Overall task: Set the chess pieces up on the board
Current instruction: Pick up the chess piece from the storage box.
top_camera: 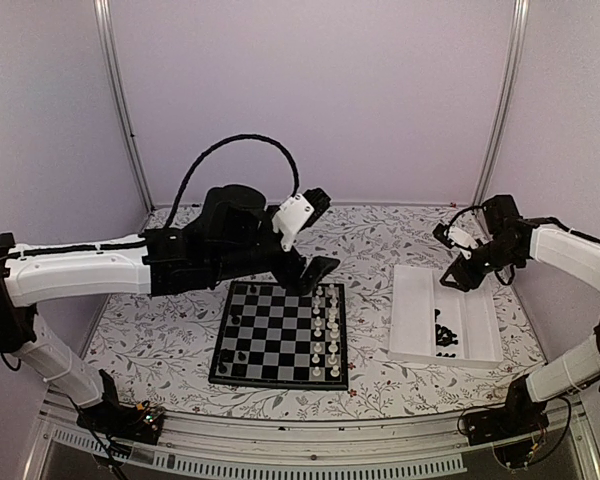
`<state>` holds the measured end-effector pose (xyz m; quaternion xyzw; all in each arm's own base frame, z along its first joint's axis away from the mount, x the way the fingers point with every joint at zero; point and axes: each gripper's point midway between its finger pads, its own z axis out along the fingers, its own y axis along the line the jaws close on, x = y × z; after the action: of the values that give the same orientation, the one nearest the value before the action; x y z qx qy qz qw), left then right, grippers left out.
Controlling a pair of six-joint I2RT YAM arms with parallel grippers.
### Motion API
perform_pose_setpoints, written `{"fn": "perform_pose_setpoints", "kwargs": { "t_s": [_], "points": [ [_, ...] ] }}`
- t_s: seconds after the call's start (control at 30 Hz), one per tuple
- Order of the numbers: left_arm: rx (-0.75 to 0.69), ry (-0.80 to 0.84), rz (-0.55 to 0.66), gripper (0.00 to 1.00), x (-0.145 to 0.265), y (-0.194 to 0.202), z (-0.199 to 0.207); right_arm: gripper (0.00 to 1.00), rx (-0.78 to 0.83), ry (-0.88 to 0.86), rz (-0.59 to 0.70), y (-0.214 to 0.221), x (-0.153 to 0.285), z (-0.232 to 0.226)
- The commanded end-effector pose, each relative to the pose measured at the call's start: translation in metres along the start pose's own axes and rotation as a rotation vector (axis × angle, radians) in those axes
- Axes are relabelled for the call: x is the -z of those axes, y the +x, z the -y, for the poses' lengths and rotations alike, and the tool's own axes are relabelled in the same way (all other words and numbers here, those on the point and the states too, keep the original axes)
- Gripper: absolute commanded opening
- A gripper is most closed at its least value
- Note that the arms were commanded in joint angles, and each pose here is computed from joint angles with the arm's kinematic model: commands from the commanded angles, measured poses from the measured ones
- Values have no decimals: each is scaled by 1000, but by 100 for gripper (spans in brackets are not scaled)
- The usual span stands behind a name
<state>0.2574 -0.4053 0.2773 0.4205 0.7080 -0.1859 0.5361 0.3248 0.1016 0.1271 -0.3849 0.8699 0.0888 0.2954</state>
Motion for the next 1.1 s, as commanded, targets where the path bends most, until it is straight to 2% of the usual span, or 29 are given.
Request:
{"fn": "perform_pose_setpoints", "kwargs": {
  "t_s": [0.0, 0.17, 0.43, 0.7, 0.8, 1.07],
  "points": [
    [41, 30, 162, 98, -4, -20, -11, 49, 4, -21, -158, 33, -19, 5],
    [46, 37, 90, 95, -9, 8, -8, 49, -23, -78, -217, 46, -41, 3],
    [37, 84, 52, 92, -15, 13, 2, 48, -65, -172, -275, 61, -64, -7],
    [28, 77, 22, 91, -21, 20, 4, 46, -73, -274, -262, 63, -75, -23],
    [24, 75, 11, 91, -23, 22, 4, 41, -75, -310, -276, 68, -80, -27],
    [16, 90, -13, 89, -30, 29, 10, 14, -98, -394, -268, 69, -84, -39]
  ]
}}
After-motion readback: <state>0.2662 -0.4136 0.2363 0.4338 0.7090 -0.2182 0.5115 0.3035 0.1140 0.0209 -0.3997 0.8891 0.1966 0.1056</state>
